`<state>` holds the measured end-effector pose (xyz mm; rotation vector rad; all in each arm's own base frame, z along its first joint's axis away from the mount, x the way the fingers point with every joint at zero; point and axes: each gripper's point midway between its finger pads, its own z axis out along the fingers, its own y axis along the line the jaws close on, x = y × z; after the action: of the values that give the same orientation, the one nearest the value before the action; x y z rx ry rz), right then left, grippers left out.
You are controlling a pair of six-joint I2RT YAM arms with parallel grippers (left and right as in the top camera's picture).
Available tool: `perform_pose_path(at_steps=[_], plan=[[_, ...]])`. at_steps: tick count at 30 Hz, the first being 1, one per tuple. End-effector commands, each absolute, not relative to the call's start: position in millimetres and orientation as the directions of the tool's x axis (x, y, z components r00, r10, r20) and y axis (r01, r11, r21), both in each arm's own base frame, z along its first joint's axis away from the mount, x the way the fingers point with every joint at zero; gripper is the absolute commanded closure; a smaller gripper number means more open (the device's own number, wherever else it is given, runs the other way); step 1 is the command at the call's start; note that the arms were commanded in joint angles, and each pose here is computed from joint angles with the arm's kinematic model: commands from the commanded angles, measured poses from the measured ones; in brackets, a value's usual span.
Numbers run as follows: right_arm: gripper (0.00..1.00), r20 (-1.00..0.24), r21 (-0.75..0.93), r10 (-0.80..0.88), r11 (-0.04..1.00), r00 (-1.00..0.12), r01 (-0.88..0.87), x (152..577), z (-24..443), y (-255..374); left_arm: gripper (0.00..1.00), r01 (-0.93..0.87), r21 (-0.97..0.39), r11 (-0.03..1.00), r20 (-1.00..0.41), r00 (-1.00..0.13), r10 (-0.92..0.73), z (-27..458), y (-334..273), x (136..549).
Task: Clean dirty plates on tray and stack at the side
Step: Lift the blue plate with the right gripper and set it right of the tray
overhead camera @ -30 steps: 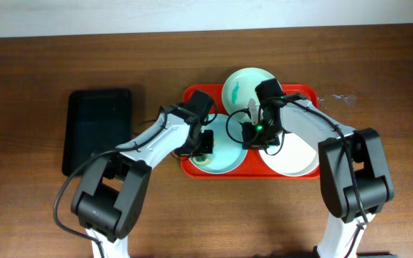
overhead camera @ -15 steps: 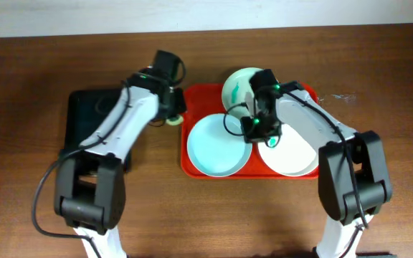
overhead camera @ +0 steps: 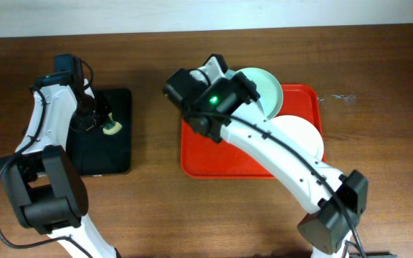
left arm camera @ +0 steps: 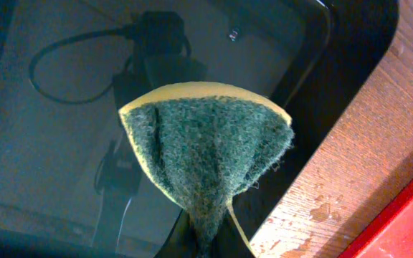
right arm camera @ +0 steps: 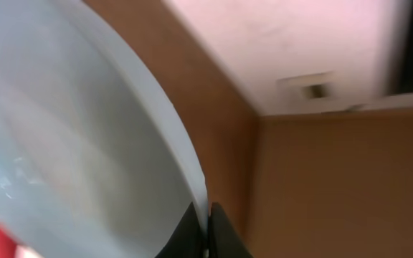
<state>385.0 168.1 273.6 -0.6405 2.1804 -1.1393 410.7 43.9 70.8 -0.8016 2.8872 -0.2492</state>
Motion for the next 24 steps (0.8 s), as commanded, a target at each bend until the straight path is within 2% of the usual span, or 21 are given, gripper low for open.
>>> perform_pose_path(at_steps=[1,3,5,7,10,11,14,17,18,20,24], plan=[[0.96,-0.193,-0.957,-0.732,0.287,-0.653,-0.039,379,329,167,1.0,-0.479,-0.216,0.851,-0.103,-0.855,-0.508,79,44,415],[0.96,-0.104,-0.982,-0.766,0.181,-0.635,-0.058,375,338,173,1.0,-0.478,-0.216,0.852,-0.103,-0.856,-0.506,79,43,415],[0.96,-0.098,-0.987,-0.769,0.158,-0.631,-0.039,373,343,175,1.0,-0.478,-0.216,0.852,-0.103,-0.856,-0.506,79,43,415],[0.96,-0.178,-0.956,-0.758,0.284,-0.628,-0.072,374,326,180,1.0,-0.478,-0.216,0.852,-0.103,-0.856,-0.506,79,43,415],[0.96,-0.334,-0.742,-0.622,0.637,-0.708,-0.21,377,261,187,1.0,-0.478,-0.216,0.852,-0.102,-0.856,-0.506,78,43,415],[0.96,-0.333,-0.667,-0.58,0.702,-0.743,-0.249,382,240,185,1.0,-0.478,-0.216,0.851,-0.101,-0.856,-0.506,78,43,415],[0.96,-0.275,-0.301,-0.424,0.89,-0.863,-0.342,388,167,177,1.0,-0.478,-0.216,0.852,-0.101,-0.857,-0.506,78,43,415],[0.96,-0.207,0.018,-0.282,0.956,-0.937,-0.291,385,145,164,1.0,-0.477,-0.217,0.851,-0.106,-0.856,-0.507,79,43,416],[0.96,-0.177,0.177,-0.223,0.951,-0.959,-0.254,382,143,164,1.0,-0.477,-0.216,0.852,-0.104,-0.856,-0.506,79,43,416],[0.96,-0.154,0.386,-0.146,0.902,-0.977,-0.195,384,152,165,1.0,-0.478,-0.215,0.852,-0.099,-0.857,-0.506,78,43,414],[0.96,-0.105,0.289,-0.021,0.956,-0.994,-0.051,391,145,98,1.0,-0.479,-0.213,0.852,-0.096,-0.857,-0.506,78,43,414]])
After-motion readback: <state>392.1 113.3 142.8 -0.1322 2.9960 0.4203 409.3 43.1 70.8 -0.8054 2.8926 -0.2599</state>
